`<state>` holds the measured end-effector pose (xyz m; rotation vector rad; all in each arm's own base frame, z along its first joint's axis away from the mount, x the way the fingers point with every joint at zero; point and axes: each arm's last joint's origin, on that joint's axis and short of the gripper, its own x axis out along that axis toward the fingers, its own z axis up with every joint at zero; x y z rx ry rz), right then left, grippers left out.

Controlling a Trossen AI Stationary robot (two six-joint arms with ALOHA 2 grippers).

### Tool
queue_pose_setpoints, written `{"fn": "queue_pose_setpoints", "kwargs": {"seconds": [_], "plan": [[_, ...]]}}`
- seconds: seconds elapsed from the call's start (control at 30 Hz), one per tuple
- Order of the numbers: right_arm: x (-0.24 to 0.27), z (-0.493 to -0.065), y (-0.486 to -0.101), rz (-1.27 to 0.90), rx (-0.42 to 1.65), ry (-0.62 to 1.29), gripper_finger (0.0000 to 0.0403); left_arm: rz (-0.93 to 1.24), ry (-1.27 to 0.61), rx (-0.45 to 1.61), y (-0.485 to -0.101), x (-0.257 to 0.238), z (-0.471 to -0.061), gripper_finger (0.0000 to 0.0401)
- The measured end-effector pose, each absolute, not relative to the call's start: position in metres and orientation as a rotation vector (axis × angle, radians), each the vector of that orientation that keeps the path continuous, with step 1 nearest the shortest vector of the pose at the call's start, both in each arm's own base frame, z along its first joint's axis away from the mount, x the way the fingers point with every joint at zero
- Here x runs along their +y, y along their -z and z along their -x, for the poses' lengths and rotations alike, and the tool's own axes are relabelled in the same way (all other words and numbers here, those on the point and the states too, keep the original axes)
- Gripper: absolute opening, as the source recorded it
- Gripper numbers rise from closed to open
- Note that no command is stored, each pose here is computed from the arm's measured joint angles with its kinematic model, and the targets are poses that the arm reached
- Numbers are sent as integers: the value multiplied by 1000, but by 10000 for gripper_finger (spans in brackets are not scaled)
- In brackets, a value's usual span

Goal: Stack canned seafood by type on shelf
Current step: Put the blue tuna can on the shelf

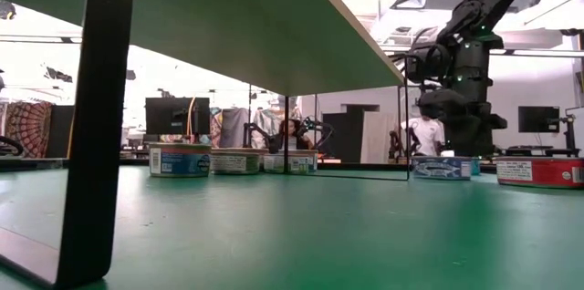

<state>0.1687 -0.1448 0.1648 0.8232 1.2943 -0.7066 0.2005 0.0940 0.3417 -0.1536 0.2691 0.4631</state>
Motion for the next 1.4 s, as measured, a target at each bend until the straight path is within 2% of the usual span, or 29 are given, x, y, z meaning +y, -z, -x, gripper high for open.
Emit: {"fn": "queue_pose_setpoints", "kwargs": {"seconds": [0.07,0.13,0.3,0.43,0.63,0.83,1.1,1.2,1.3,1.4], "plan": [[-148,-165,-165,-823,1297,732,20,158,-464,268,-342,94,-201,91],[-150,-162,-164,-818,1309,769,13,158,-464,268,-342,94,-201,91],[-161,-150,-163,-845,1303,835,32,160,-464,268,-342,94,-201,91],[-166,-140,-166,-894,1333,877,24,164,-456,267,-342,94,-201,91],[-175,-138,-207,-802,1252,888,33,199,-458,259,-342,94,-201,91],[-175,-152,-241,-601,1091,813,109,202,-458,256,-342,94,-201,91],[-195,-170,-226,-668,985,884,288,202,-458,254,-342,94,-201,91],[-199,-175,-220,-697,987,995,339,210,-450,253,-342,94,-201,91],[-200,-178,-219,-695,967,1056,367,232,-430,247,-343,92,-200,91],[-199,-183,-220,-658,940,1102,373,231,-428,241,-344,92,-200,91]]}}
